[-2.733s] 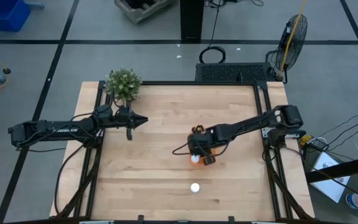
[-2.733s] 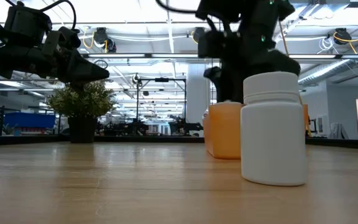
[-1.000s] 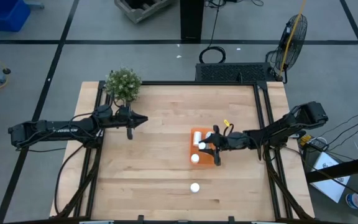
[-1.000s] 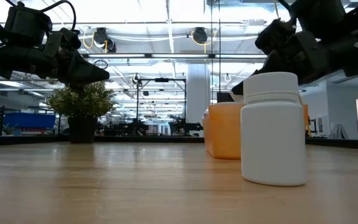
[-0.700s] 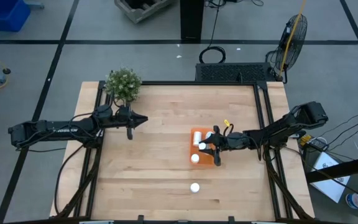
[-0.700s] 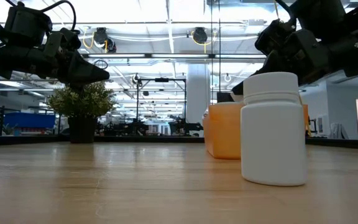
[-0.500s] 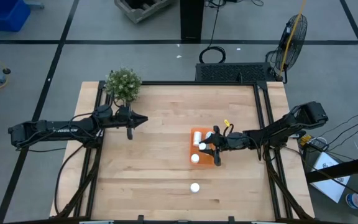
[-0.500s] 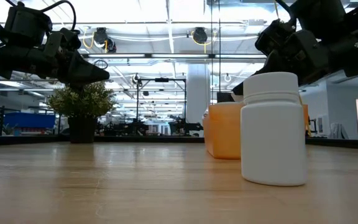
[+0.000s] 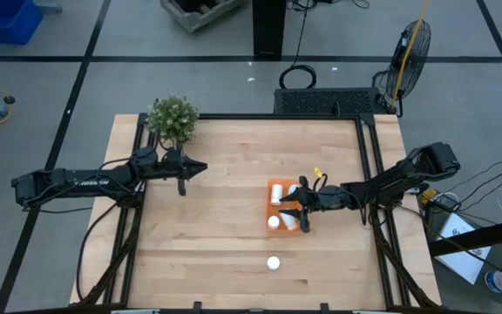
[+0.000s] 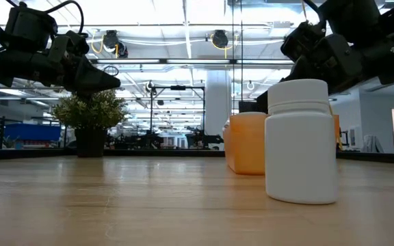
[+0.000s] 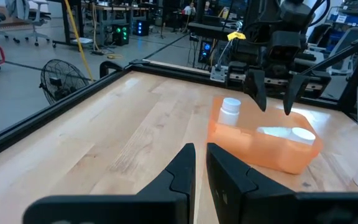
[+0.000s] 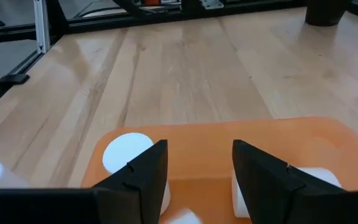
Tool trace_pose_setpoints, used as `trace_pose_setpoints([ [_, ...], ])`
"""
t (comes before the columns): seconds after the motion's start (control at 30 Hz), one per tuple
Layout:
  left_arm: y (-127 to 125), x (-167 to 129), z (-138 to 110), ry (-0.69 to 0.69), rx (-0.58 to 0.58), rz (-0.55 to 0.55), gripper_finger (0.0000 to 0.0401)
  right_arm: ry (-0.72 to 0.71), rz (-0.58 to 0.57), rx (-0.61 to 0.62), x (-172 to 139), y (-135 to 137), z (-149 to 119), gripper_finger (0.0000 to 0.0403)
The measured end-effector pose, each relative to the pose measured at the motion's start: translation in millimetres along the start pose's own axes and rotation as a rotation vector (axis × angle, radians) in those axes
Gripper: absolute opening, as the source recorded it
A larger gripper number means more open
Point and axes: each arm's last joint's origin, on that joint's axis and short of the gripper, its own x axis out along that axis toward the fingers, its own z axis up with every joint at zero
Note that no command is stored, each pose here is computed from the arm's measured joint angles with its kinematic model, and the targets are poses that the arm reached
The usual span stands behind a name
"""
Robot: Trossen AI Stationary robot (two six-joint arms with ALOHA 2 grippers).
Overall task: Pick and place pill bottles into a basket
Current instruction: Adjust the white medicine bottle in the orange bin
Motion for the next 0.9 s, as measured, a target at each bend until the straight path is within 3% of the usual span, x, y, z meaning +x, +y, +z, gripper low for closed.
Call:
trace_pose_setpoints([
  [0.17,0.0,0.0,0.0,0.001,-0.001,0.000,0.0044,0.043,0.018,0.006,-1.3,-0.6,-2.1,0.0171],
  [0.3,0.0,0.0,-0.1,0.002,-0.001,0.000,0.0044,0.270,-0.019,0.047,2.3,-2.5,-1.7,0.0172],
  [0.4,-0.1,0.0,0.0,0.000,0.004,-0.001,0.0044,0.403,-0.031,0.008,8.5,2.7,15.0,0.0175],
  [0.63,0.7,0.0,0.4,-0.005,0.006,0.024,0.0044,0.533,-0.029,-0.083,9.1,12.3,75.2,0.0182],
  [0.7,0.7,0.0,0.3,-0.004,0.006,0.024,0.0044,0.578,-0.048,-0.014,5.9,12.1,94.7,0.0182],
  [0.77,0.7,0.0,-0.1,-0.001,0.005,0.024,0.0044,0.623,-0.031,0.133,5.3,9.6,108.3,0.0182],
  [0.9,0.8,0.0,-0.7,0.006,0.019,0.025,0.0044,0.705,0.024,0.348,14.5,4.4,116.0,0.0181],
])
